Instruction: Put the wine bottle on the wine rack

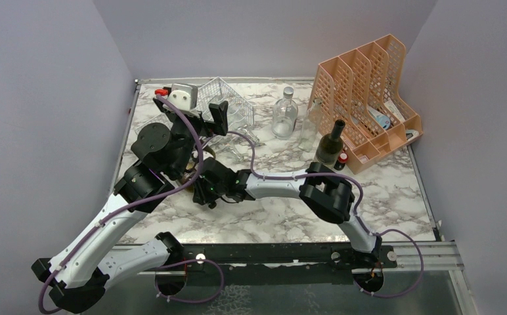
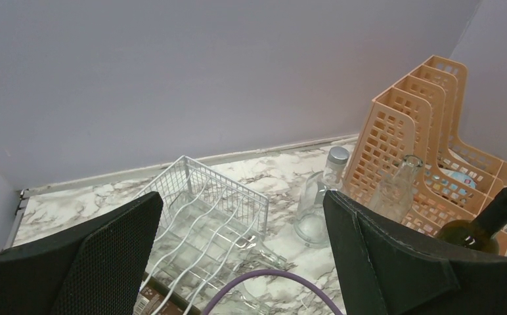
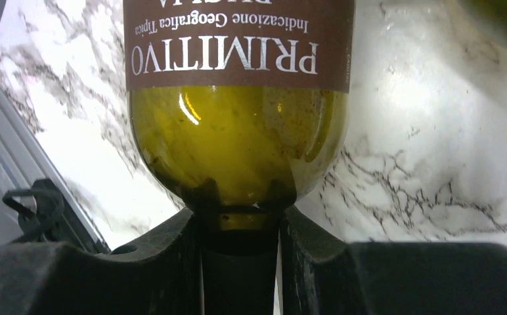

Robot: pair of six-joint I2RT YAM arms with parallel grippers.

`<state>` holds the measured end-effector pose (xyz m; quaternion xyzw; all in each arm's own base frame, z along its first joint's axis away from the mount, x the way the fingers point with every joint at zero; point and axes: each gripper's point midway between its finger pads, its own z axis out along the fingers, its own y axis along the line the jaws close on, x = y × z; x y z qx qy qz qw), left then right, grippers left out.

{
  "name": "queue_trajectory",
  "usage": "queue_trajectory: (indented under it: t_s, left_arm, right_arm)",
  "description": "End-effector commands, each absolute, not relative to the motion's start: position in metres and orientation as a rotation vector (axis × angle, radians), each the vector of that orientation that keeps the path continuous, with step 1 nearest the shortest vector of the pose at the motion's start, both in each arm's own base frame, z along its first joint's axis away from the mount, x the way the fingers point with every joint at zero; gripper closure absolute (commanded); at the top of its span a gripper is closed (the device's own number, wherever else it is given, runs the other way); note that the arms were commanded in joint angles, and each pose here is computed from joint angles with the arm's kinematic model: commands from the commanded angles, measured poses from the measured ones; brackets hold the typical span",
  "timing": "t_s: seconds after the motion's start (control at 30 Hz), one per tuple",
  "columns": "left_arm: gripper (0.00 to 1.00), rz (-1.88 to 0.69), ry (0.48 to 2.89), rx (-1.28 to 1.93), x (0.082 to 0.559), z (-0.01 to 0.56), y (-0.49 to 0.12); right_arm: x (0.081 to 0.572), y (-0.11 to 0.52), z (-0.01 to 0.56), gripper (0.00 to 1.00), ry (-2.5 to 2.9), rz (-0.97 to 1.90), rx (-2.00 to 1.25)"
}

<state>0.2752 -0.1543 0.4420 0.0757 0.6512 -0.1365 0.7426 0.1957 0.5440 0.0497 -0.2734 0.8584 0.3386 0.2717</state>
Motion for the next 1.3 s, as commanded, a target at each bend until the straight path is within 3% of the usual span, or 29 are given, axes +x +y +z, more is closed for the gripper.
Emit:
queue_trajectory:
  t_s: [0.0, 0.4, 0.63, 1.1, 1.27]
  left_arm:
    - [0.01, -0.321, 1.401, 0.17, 0.269, 0.46, -0.152]
    - [0.01, -0.323, 1.411, 0.183, 0.269, 0.458, -0.154]
    - [0.01, -0.326, 1.407, 0.18, 0.267, 0.459, -0.152]
    - [0.01, -0.297, 1.417, 0.206, 0.268, 0.456, -0.151]
    - [0.01, -0.238, 1.422, 0.19, 0.271, 0.455, -0.142]
  right_arm:
    - [0.221, 0.586, 0.107, 0.98, 2.118, 0.996, -0.639]
    - [0.236, 0.605, 0.097, 0.83, 2.14, 0.932, -0.637]
    - [0.24, 0.612, 0.09, 0.79, 2.142, 0.914, -0.646]
    - [0.248, 0.614, 0.093, 0.48, 2.077, 0.887, -0.672]
    - [0.25, 0.614, 0.098, 0.46, 2.066, 0.888, -0.656]
